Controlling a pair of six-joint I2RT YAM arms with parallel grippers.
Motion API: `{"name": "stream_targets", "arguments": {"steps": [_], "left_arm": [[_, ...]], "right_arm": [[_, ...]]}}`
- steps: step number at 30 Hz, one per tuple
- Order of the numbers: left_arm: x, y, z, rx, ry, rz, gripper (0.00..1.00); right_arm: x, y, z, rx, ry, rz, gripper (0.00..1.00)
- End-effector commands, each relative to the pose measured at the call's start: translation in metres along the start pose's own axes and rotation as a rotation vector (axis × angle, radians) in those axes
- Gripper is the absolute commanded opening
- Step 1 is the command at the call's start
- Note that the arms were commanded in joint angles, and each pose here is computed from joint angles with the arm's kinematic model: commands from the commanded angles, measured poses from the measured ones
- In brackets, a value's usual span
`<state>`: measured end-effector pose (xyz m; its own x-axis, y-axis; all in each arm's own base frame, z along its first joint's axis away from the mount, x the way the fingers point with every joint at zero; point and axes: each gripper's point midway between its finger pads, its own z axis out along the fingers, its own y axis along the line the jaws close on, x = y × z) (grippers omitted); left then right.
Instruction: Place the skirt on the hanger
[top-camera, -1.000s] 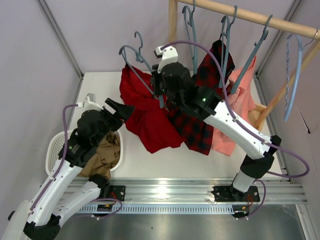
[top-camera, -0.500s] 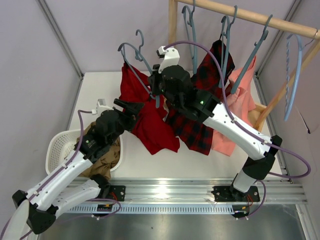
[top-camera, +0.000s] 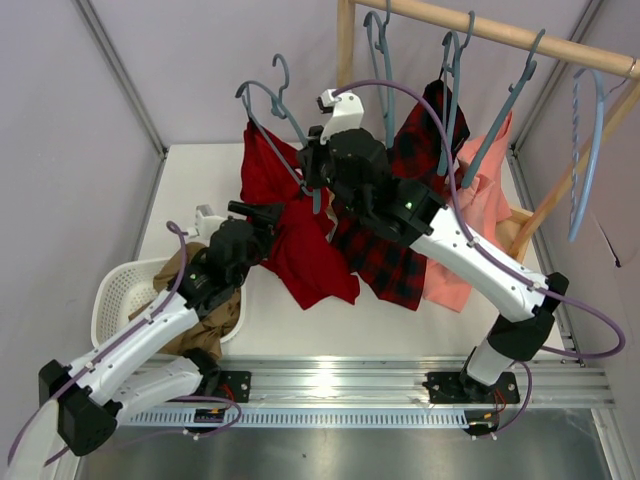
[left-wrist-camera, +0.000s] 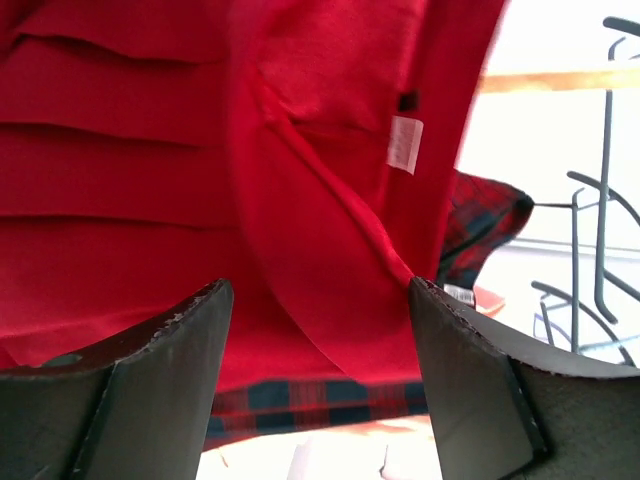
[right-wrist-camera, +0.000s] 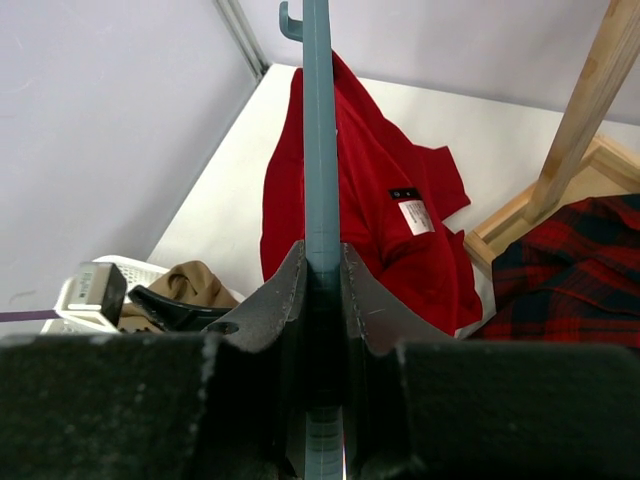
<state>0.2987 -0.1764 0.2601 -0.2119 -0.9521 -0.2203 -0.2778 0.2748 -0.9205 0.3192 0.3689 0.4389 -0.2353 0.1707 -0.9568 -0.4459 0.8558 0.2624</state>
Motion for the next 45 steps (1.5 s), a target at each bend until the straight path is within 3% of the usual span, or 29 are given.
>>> {"name": "stream_targets", "arguments": {"steps": [1,3,6,7,9,11,12,13,14,17,19,20,21,22,23,24,26,27,29,30,31,39,45], "left_arm": [[-0.011,-0.025,0.005,0.067,-0.069,-0.071,0.76],[-0.013,-0.026,0.007,0.073,-0.088,-0.087,0.74],[-0.019,-0.033,0.010,0.100,-0.120,-0.100,0.61],[-0.020,-0.036,0.010,0.109,-0.124,-0.099,0.49],[-0.028,-0.042,0.012,0.104,-0.145,-0.089,0.36],[-0.035,-0.043,0.013,0.093,-0.164,-0.061,0.10],[-0.038,-0.042,0.014,0.090,-0.172,-0.046,0.10],[-0.042,-0.050,0.010,0.104,-0.180,-0.036,0.00],[-0.046,-0.053,0.008,0.107,-0.193,-0.015,0.00],[-0.070,-0.111,-0.019,0.197,-0.251,0.146,0.00],[-0.067,-0.121,-0.015,0.171,-0.245,0.442,0.00],[-0.078,-0.187,-0.046,0.295,-0.243,0.476,0.00],[-0.070,-0.169,-0.039,0.198,-0.187,0.675,0.00],[-0.054,-0.163,-0.019,0.147,-0.125,0.783,0.00],[-0.061,-0.205,-0.043,0.218,-0.129,0.789,0.01],[-0.052,-0.187,-0.039,0.162,-0.060,0.920,0.14],[-0.045,-0.174,-0.035,0.079,0.014,1.021,0.26],[-0.042,-0.165,-0.034,0.047,0.037,1.084,0.49],[-0.044,-0.155,-0.038,0.005,0.048,1.129,0.71],[-0.047,-0.147,-0.040,-0.020,0.053,1.148,0.92],[-0.049,-0.146,-0.044,-0.020,0.051,1.151,0.99],[-0.065,-0.139,-0.087,0.042,0.064,1.163,1.00],[-0.071,-0.095,-0.078,-0.091,0.078,1.229,1.00]], "right_arm": [[-0.085,0.008,-0.035,-0.077,-0.236,0.120,0.00],[-0.088,0.008,-0.036,-0.081,-0.243,0.126,0.00],[-0.088,0.007,-0.037,-0.082,-0.250,0.129,0.00],[-0.088,0.006,-0.038,-0.081,-0.251,0.129,0.00],[-0.087,0.003,-0.037,-0.075,-0.251,0.119,0.00],[-0.083,-0.001,-0.036,-0.056,-0.245,0.103,0.00],[-0.081,-0.002,-0.035,-0.055,-0.240,0.100,0.00],[-0.080,-0.005,-0.034,-0.045,-0.237,0.094,0.00],[-0.078,-0.006,-0.033,-0.042,-0.233,0.091,0.00],[-0.069,-0.012,-0.028,-0.020,-0.209,0.061,0.00],[-0.066,-0.012,-0.025,-0.018,-0.196,0.048,0.00],[-0.064,-0.012,-0.025,-0.018,-0.186,0.040,0.00],[-0.063,-0.012,-0.024,-0.017,-0.181,0.030,0.00],[-0.068,-0.008,-0.024,-0.031,-0.184,0.030,0.00],[-0.066,-0.008,-0.024,-0.030,-0.169,0.016,0.00],[-0.067,-0.007,-0.023,-0.035,-0.165,0.003,0.00],[-0.073,-0.005,-0.025,-0.037,-0.163,-0.004,0.00],[-0.074,-0.006,-0.026,-0.035,-0.166,-0.012,0.00],[-0.077,-0.008,-0.028,-0.027,-0.172,-0.016,0.00],[-0.078,-0.010,-0.029,-0.021,-0.176,-0.016,0.00],[-0.079,-0.010,-0.030,-0.020,-0.178,-0.021,0.00],[-0.083,-0.010,-0.030,-0.014,-0.184,-0.016,0.00],[-0.104,-0.007,-0.039,-0.037,-0.224,-0.025,0.00]]}}
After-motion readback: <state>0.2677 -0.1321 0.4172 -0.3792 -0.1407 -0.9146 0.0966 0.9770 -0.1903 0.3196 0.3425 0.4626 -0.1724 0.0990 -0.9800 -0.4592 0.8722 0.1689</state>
